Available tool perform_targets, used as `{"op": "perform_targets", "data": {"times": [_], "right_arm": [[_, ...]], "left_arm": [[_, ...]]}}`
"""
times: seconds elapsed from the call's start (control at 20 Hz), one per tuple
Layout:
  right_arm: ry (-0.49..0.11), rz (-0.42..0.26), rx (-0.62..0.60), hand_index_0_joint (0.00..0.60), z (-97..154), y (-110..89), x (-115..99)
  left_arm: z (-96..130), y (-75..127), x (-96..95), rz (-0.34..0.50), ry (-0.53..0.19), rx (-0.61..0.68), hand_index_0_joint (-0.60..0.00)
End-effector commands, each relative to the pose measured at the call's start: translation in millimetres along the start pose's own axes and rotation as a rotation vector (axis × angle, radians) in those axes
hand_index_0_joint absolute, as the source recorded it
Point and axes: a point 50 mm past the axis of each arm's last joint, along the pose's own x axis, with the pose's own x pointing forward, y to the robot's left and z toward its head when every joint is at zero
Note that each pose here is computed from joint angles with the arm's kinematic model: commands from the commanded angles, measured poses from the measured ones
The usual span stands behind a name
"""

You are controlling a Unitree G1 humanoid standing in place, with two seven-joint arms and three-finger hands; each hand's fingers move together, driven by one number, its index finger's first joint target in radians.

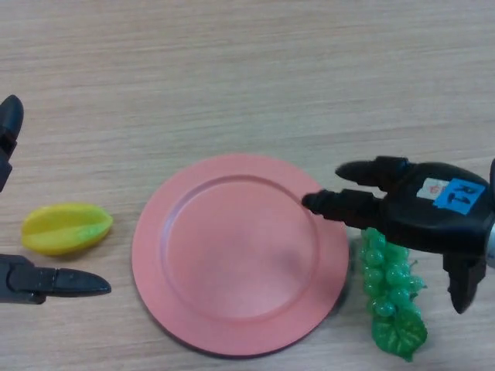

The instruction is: Pick up the green grapes and place it on the plate

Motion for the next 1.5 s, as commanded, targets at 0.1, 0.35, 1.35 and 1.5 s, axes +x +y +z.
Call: {"op": "perform_targets", "data": {"times": [0.1, 0.35, 1.35, 1.5], "right_arm": [[0.057, -0.104, -0.102, 0.0, -23, -24.3, -21], [0.071, -0.031, -0.015, 0.199, -28, -5.3, -20], [0.022, -0.171, 0.23, 0.6, 7, -59.9, -35], [-0.055, -0.318, 0.152, 0.6, 28, -92.4, -22]], "left_arm": [[31, 4, -1.3, 0.017, -0.213, 0.096, 0.0], [29, 7, -1.2, 0.024, -0.208, 0.099, 0.0], [26, 6, -3.5, 0.023, -0.2, 0.109, 0.0], [26, 6, -4.7, 0.018, -0.201, 0.102, 0.0]]}}
